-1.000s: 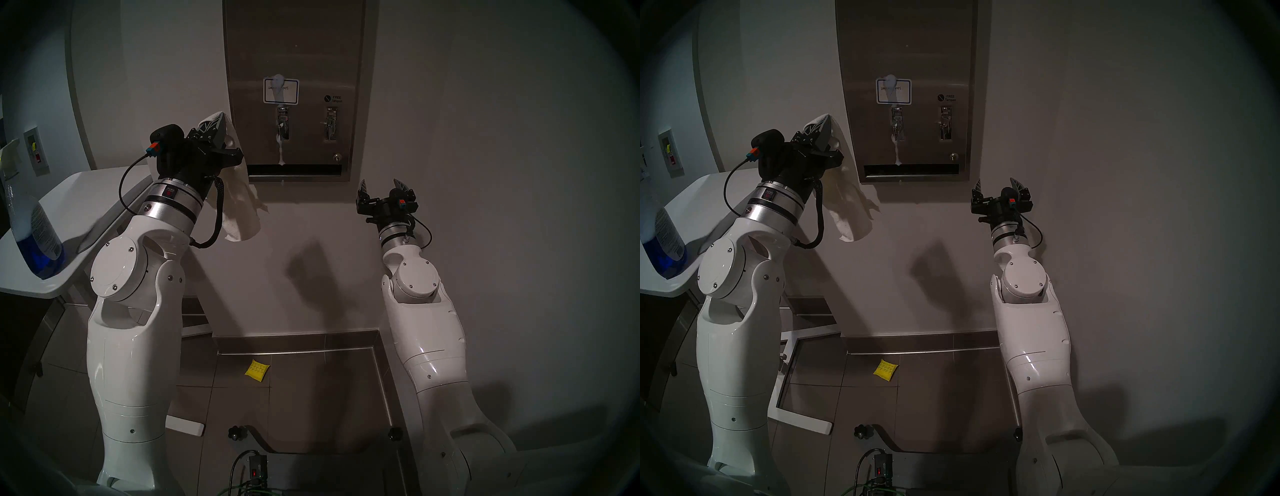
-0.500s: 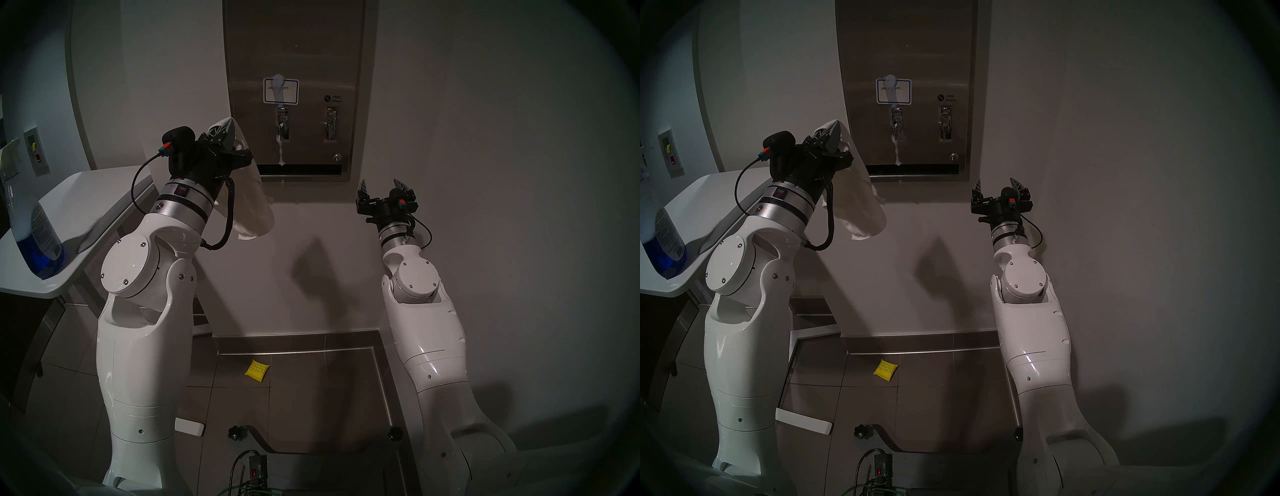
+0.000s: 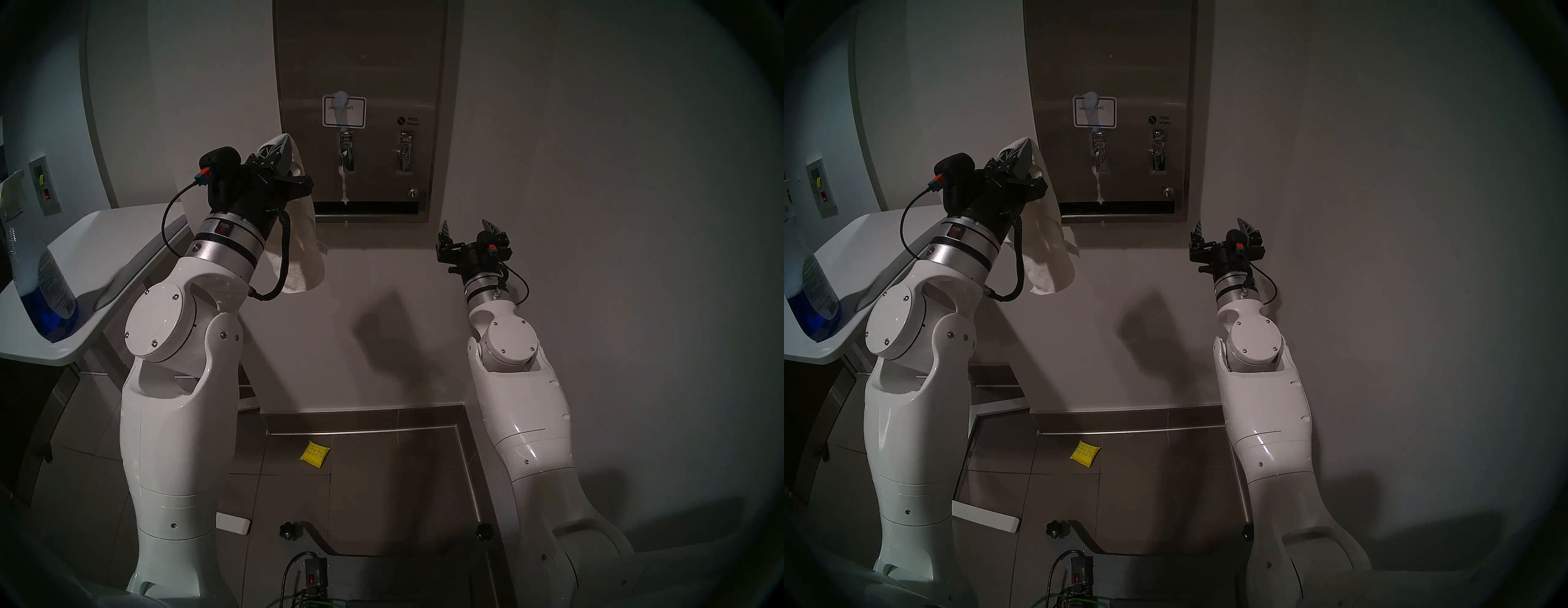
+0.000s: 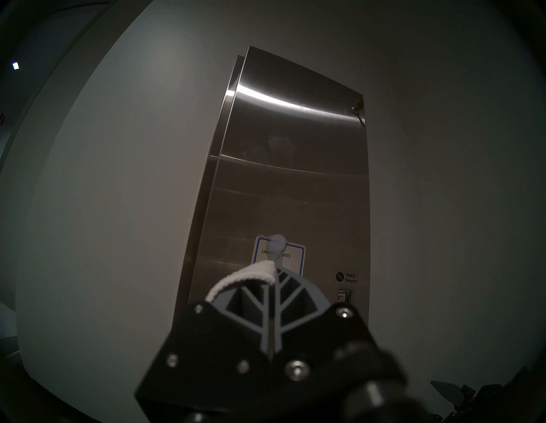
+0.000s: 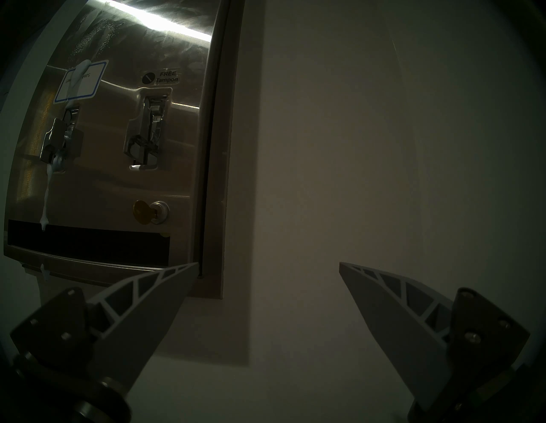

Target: Pick up the cloth and wipe the surface

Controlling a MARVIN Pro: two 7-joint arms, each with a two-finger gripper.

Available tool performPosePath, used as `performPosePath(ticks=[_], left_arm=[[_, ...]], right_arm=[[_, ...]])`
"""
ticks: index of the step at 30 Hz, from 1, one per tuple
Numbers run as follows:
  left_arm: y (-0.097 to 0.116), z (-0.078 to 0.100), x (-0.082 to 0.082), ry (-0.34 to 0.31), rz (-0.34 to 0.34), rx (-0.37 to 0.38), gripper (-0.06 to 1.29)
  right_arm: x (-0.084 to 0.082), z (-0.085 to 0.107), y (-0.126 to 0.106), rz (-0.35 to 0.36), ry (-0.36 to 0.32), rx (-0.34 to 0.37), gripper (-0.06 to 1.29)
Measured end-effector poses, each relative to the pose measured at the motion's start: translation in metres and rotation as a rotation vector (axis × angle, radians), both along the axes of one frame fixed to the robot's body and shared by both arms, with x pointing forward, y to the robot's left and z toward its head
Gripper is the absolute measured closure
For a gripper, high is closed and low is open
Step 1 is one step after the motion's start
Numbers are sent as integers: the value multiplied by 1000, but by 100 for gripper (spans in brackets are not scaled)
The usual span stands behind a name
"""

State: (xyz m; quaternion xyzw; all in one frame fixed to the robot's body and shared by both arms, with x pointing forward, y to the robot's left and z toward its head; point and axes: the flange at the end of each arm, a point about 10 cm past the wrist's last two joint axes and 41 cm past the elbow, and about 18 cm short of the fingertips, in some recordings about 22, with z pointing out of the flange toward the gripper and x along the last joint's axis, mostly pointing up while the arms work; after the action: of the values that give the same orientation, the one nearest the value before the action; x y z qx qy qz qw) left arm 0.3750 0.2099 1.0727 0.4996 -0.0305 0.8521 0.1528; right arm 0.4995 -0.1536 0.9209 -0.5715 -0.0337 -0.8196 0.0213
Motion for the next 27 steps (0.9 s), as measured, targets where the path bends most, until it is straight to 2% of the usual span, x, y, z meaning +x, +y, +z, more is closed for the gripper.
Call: performPosePath(ticks=[19, 27], left_arm=[[-1, 3, -1, -23, -20, -5, 125], [0, 4, -1, -25, -21, -6, 125]], right_arm=[[0, 0, 0, 1, 3, 2, -1], [4, -1, 2, 57, 58, -41, -1]])
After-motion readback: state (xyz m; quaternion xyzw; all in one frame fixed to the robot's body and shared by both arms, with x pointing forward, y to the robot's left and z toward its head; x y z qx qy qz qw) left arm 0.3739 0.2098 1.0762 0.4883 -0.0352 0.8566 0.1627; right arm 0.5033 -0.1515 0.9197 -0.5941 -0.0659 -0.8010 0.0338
